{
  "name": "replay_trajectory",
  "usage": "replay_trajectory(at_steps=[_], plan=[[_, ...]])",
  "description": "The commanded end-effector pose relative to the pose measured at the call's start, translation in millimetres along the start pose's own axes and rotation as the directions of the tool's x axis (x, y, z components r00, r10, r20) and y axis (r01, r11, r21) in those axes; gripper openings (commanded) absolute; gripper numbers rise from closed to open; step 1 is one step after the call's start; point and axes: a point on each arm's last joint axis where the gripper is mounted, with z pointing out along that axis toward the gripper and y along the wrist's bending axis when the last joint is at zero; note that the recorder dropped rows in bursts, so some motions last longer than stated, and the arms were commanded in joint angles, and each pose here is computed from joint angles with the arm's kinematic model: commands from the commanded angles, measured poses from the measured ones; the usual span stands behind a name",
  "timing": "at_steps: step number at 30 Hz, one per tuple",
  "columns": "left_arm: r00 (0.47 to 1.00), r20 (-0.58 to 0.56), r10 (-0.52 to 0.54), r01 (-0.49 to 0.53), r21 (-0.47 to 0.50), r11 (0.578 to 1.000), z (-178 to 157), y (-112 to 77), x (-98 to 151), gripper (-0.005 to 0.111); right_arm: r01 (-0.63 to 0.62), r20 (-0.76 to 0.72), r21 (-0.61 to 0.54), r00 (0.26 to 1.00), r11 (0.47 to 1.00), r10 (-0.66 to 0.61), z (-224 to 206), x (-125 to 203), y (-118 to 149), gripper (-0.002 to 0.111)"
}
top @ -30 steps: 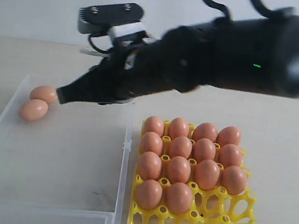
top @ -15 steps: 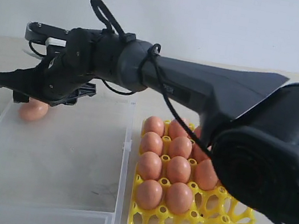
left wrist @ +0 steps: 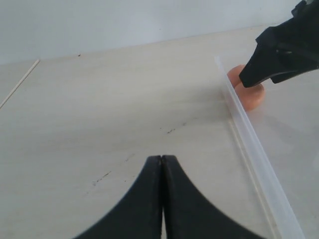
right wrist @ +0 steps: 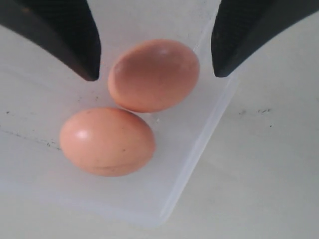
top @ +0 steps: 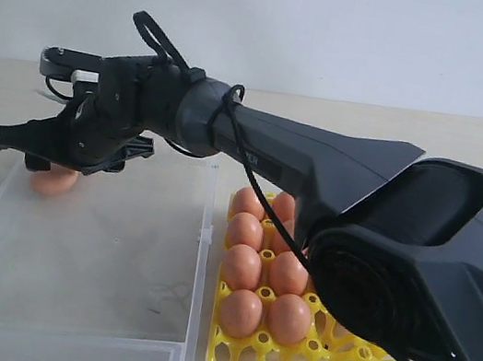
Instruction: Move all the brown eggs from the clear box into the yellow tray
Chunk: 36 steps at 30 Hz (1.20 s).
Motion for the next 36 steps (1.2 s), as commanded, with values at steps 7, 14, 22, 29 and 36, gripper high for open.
replay_trajectory(at_steps=[7, 14, 22, 29, 36], plan=[[1.000, 0.019, -0.005, 0.005, 0.005, 1.000, -0.9, -0.1, -2.3, 0.000, -0.014, 0.028, 0.005, 1.000, 1.000, 0.013, 13.6, 2.2, -8.8, 0.062], [1.000, 0.019, -0.005, 0.005, 0.005, 1.000, -0.9, -0.1, -2.3, 0.000, -0.013, 0.073, -0.007, 0.997, 1.000, 0.013, 13.4, -2.0, -7.7, 0.062], [1.000, 0.019, -0.005, 0.005, 0.005, 1.000, -0.9, -0.1, -2.3, 0.000, -0.015, 0.087, -0.007, 0.996, 1.000, 0.016, 22.4, 1.6, -11.2, 0.062], [1.000, 0.019, -0.005, 0.005, 0.005, 1.000, -0.9, -0.1, -2.3, 0.000, -0.008, 0.082, -0.005, 0.997, 1.000, 0.008, 26.1, 4.0, -12.9, 0.062], [1.000, 0.019, -0.005, 0.005, 0.005, 1.000, -0.9, -0.1, -2.3, 0.000, 0.006, 0.038, 0.012, 0.999, 1.000, -0.007, 25.9, 7.8, -14.2, 0.013]])
